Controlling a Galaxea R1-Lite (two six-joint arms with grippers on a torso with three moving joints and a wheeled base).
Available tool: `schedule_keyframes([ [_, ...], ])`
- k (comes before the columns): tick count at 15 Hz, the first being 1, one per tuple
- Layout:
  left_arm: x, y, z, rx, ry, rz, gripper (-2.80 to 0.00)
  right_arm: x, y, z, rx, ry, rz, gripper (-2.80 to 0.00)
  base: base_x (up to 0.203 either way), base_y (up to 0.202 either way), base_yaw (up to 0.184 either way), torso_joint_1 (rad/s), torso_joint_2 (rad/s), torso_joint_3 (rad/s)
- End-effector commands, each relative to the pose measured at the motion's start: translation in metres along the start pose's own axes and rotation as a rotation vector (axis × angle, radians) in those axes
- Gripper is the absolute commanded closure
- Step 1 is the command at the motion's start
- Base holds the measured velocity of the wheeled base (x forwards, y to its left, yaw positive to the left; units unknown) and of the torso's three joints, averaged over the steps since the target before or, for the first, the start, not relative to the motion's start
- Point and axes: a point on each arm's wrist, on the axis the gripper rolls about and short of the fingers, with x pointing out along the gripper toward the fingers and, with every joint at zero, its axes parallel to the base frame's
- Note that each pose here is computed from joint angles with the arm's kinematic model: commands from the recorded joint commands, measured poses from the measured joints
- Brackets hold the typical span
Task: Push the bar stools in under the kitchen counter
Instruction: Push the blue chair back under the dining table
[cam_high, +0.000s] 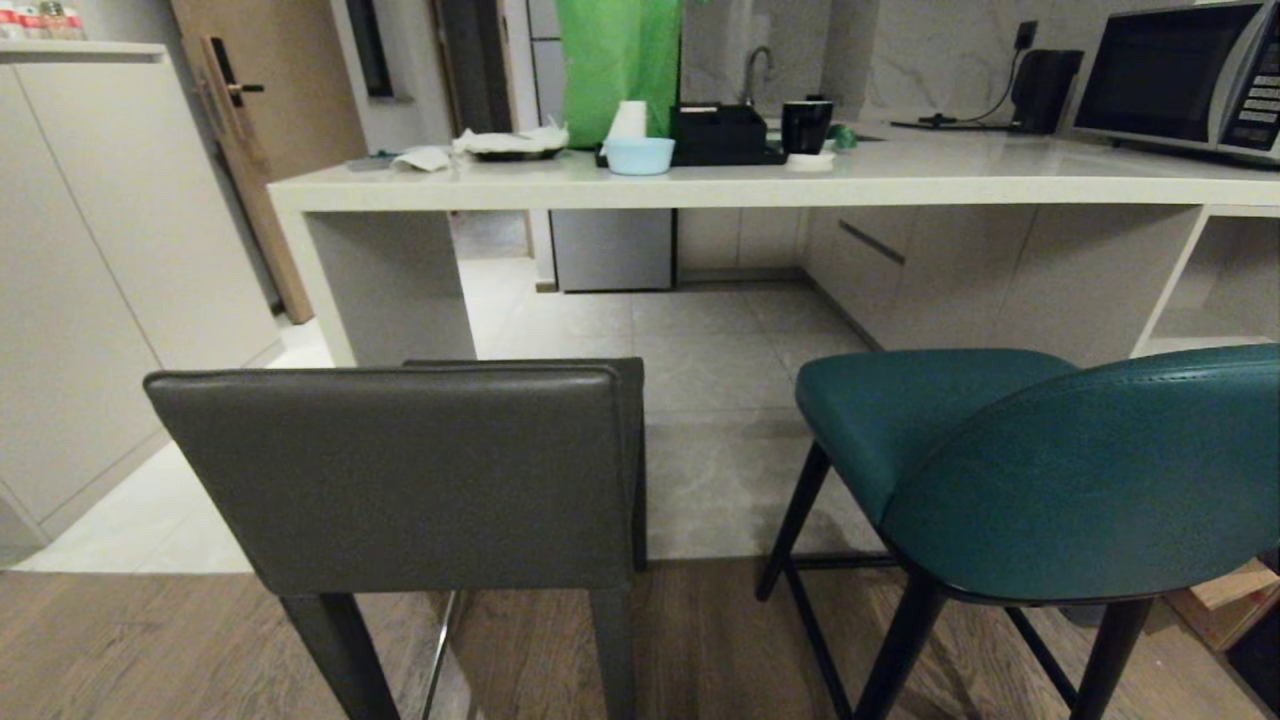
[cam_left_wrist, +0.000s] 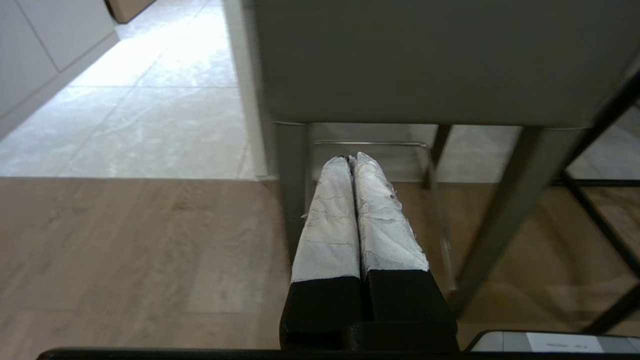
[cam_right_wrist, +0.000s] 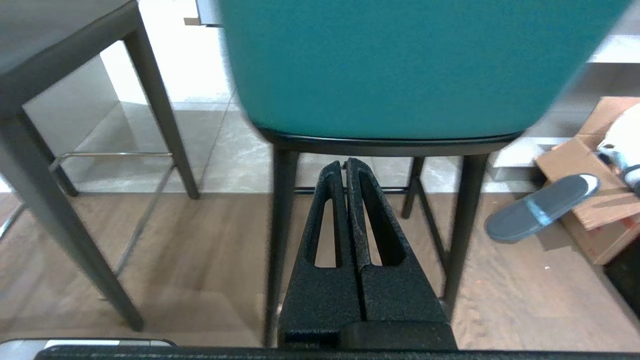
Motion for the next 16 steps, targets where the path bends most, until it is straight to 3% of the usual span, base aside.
schedule_keyframes([
  [1,0.0001,0.0000,0.0000,0.001,0.002,0.001,0.00,0.0001,0.0000,0.0000,-0.001,0.001,0.000,0.00,0.000,-0.198,0.001,0.002,0.00,0.001],
  [16,0.0001,0.0000,0.0000,-0.002,0.002,0.003,0.00,0.0001,0.0000,0.0001,-0.001,0.000,0.000,0.00,0.000,-0.194,0.001,0.004,0.00,0.001],
])
